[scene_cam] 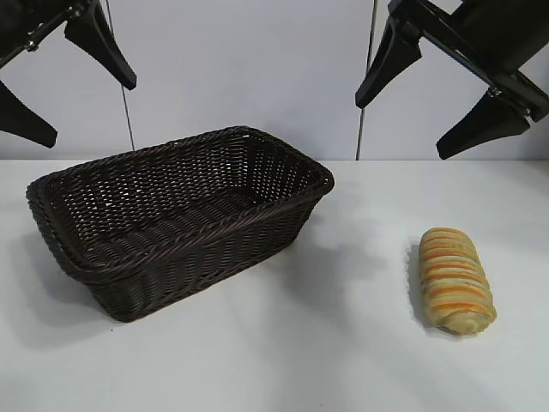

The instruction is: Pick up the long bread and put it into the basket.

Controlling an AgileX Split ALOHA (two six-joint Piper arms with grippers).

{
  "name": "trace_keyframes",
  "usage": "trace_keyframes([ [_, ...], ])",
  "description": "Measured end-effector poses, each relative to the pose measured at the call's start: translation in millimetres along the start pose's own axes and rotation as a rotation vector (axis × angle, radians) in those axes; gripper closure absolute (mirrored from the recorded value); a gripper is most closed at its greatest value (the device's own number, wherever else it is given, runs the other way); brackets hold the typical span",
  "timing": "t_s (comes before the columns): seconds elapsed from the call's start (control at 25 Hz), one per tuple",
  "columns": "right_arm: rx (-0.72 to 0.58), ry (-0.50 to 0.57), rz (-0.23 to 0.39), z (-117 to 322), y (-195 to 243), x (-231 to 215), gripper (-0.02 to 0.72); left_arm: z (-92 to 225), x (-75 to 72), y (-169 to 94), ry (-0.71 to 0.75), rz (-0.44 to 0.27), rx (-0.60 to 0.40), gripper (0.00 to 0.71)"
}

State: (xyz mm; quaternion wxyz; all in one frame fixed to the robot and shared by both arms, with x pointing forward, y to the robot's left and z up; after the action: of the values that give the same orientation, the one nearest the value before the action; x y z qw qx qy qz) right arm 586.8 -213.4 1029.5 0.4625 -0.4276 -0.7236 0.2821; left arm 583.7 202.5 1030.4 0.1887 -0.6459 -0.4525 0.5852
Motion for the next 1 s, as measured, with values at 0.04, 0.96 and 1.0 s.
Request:
trace_keyframes([
  [0.04, 0.0, 0.0, 0.0, 0.0, 0.0, 0.0, 0.009, 0.0, 0.0, 0.0, 0.0, 0.0, 0.0, 0.017],
  [0.96, 0.013, 0.002, -0.006, 1.4, 0.0, 0.7, 0.009, -4.4, 0.0, -0.1, 0.0, 0.0, -0.04, 0.017],
  [1.0, 0.014, 0.002, -0.006, 1.5, 0.0, 0.7, 0.009, -5.0, 0.0, -0.1, -0.001, 0.0, -0.045, 0.017],
])
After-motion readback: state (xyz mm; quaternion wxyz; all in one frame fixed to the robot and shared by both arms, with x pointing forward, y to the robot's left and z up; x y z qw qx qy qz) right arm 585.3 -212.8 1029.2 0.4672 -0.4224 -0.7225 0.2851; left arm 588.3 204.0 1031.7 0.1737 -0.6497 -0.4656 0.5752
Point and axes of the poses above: a point on each arm's last joint axis where the gripper is mounted, y pointing out along that axis toward the gripper, x along the wrist's bending axis when the last joint is at zero, z = x × y, the point moved 2 cm from there along y, pointing out along that axis toward the gripper, and after that the axes turned 7 degrees about -y, right-handed, at the moved point
